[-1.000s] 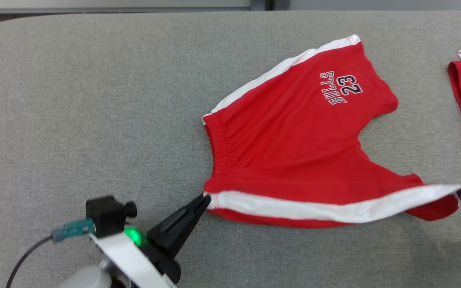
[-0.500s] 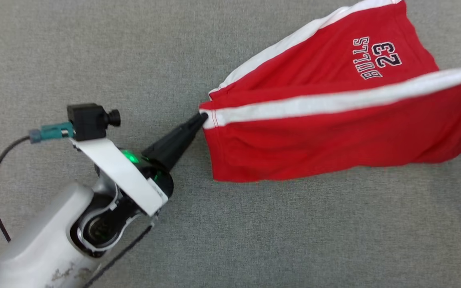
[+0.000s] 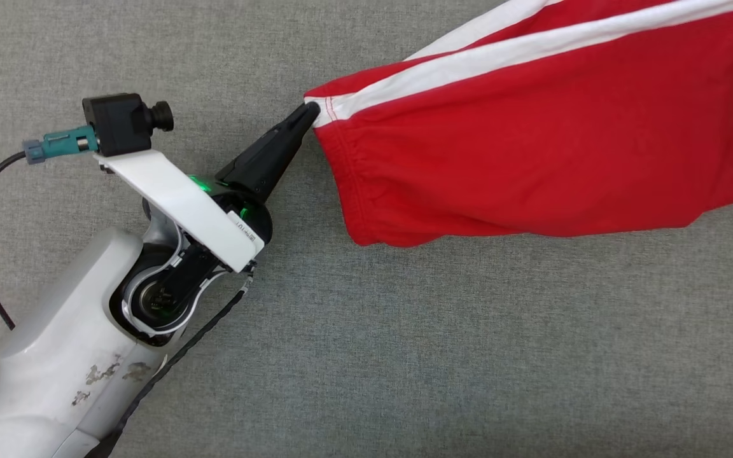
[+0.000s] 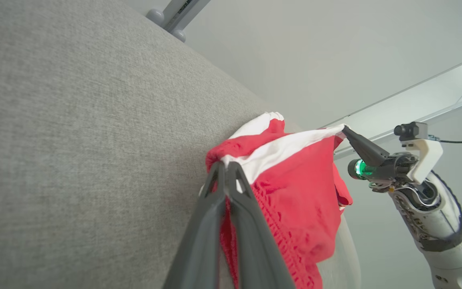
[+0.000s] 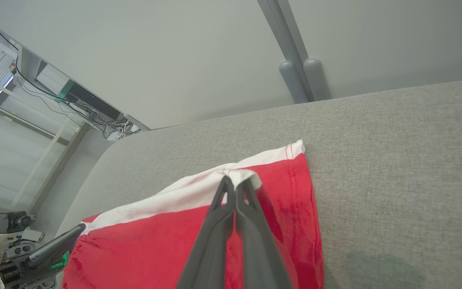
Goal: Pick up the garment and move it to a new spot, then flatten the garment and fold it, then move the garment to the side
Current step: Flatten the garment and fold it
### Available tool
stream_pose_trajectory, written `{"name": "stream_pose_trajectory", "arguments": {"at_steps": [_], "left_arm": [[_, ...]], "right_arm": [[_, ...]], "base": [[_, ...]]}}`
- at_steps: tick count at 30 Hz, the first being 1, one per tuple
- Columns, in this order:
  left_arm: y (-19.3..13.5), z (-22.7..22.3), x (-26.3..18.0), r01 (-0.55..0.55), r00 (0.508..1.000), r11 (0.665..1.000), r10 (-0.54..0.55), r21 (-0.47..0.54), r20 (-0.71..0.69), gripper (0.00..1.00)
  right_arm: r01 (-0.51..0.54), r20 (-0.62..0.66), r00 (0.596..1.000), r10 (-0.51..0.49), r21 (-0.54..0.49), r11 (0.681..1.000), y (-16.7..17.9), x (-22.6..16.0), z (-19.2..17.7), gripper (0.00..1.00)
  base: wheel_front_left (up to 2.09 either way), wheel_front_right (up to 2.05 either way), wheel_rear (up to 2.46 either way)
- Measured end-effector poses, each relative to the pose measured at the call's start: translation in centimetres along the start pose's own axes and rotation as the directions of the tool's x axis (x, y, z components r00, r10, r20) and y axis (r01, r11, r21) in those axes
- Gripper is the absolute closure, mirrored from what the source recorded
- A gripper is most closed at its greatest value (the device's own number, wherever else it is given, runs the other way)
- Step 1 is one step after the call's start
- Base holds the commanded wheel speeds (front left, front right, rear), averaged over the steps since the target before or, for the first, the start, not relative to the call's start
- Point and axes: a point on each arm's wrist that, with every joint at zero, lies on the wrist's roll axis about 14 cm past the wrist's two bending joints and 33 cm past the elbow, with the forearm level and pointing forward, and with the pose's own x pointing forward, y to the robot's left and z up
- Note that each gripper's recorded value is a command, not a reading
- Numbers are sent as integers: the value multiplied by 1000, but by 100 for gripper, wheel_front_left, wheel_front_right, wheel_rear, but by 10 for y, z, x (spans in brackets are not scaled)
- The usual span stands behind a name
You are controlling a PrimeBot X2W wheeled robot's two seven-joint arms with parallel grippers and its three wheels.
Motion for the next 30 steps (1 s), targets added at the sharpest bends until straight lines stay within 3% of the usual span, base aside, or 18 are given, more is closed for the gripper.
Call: {"name": "stream_pose_trajectory", "arguments": {"at_steps": [13, 14, 15, 16, 17, 19, 21, 26, 30], "left_arm": [[4, 7, 14, 3, 1000, 1000, -3, 5, 26, 100], [6, 6, 15, -1, 1000, 1000, 1, 4, 26, 100], [8, 6, 15, -7, 1000, 1000, 7, 4, 26, 98], [8, 6, 15, -9, 1000, 1000, 9, 7, 28, 81], [9, 6, 16, -10, 1000, 1000, 10, 9, 28, 77], [9, 7, 17, -13, 999, 1000, 13, 20, 33, 64], [10, 9, 17, -19, 999, 1000, 18, 21, 49, 0], [17, 21, 7, -64, 990, 992, 49, 108, 135, 0], [26, 29, -11, -174, 965, 949, 110, 264, 239, 0]], "right_arm": [[28, -42, 999, -31, -87, 996, -8, 45, 13, 100], [27, -48, 998, -32, -89, 996, -8, 48, 11, 88], [28, -53, 998, -33, -92, 995, -8, 51, 9, 62], [29, -53, 998, -34, -106, 994, -7, 53, 8, 7], [28, -40, 999, -32, -115, 993, -6, 56, 10, 0], [26, -9, 1000, -27, -125, 992, -3, 58, 15, 0], [20, 42, 999, -15, -127, 992, 1, 57, 23, 0], [66, 193, 980, -39, -138, 988, -6, 33, 48, 0], [144, 226, 968, -106, -155, 977, -25, 3, 37, 0]], "base": [[0, 0, 0], [0, 0, 0], [0, 0, 0], [0, 0, 0], [0, 0, 0], [0, 0, 0], [0, 0, 0], [0, 0, 0], [0, 0, 0]]}}
